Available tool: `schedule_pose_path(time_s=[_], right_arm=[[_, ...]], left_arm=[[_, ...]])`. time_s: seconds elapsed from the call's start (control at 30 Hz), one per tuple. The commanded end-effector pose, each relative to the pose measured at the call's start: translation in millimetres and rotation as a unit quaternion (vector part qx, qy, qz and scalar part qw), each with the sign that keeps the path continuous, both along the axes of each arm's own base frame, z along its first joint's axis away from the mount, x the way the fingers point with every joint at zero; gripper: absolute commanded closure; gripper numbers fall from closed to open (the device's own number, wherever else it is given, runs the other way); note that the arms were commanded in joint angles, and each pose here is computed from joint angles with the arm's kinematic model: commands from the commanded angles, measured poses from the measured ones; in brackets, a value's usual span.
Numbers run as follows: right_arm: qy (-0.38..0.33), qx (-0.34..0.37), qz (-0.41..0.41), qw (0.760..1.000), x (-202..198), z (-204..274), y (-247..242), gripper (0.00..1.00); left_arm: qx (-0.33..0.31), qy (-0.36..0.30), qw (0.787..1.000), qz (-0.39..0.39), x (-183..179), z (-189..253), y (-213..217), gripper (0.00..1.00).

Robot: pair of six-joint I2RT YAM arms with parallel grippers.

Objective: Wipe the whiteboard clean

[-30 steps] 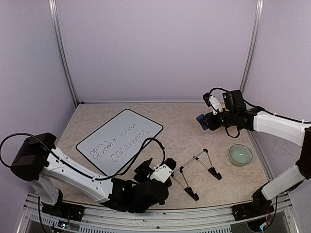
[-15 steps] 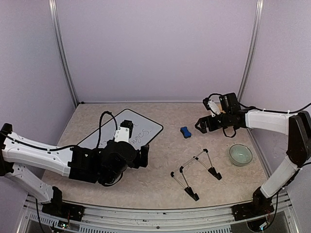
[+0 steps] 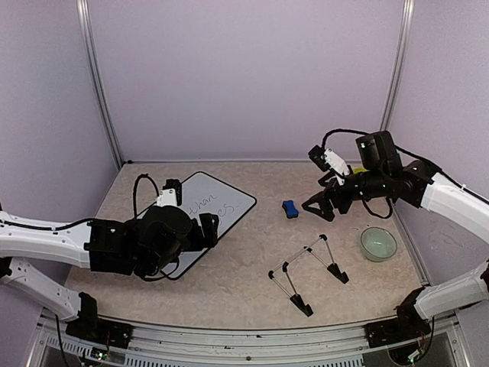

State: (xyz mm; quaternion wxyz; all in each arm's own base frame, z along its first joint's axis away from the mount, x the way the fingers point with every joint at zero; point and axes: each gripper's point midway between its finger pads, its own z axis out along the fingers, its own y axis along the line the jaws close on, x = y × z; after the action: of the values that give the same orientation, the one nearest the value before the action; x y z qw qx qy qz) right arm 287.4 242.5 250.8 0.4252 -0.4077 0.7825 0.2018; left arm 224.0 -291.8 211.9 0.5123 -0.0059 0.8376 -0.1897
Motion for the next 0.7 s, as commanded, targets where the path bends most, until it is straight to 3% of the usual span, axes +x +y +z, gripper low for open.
schedule_pose_path(time_s=[0.0,0.1,0.2,0.67], right_arm=[[0.031,-0.160,0.058,0.985,-42,-56,1,0.00],[0.042,-0.237,0.082,0.967,-59,-89,4,0.00],[0.042,-0.271,0.097,0.957,-64,-104,6,0.00],[-0.025,-0.289,0.145,0.946,-45,-127,48,0.00]], left_arm=[[-0.037,0.024,0.998,0.037,6,-1,31,0.01],[-0.055,0.025,0.997,0.044,7,0,41,0.01],[-0.060,0.028,0.996,0.053,7,-1,49,0.01],[-0.079,0.066,0.987,0.127,26,-22,106,0.01]])
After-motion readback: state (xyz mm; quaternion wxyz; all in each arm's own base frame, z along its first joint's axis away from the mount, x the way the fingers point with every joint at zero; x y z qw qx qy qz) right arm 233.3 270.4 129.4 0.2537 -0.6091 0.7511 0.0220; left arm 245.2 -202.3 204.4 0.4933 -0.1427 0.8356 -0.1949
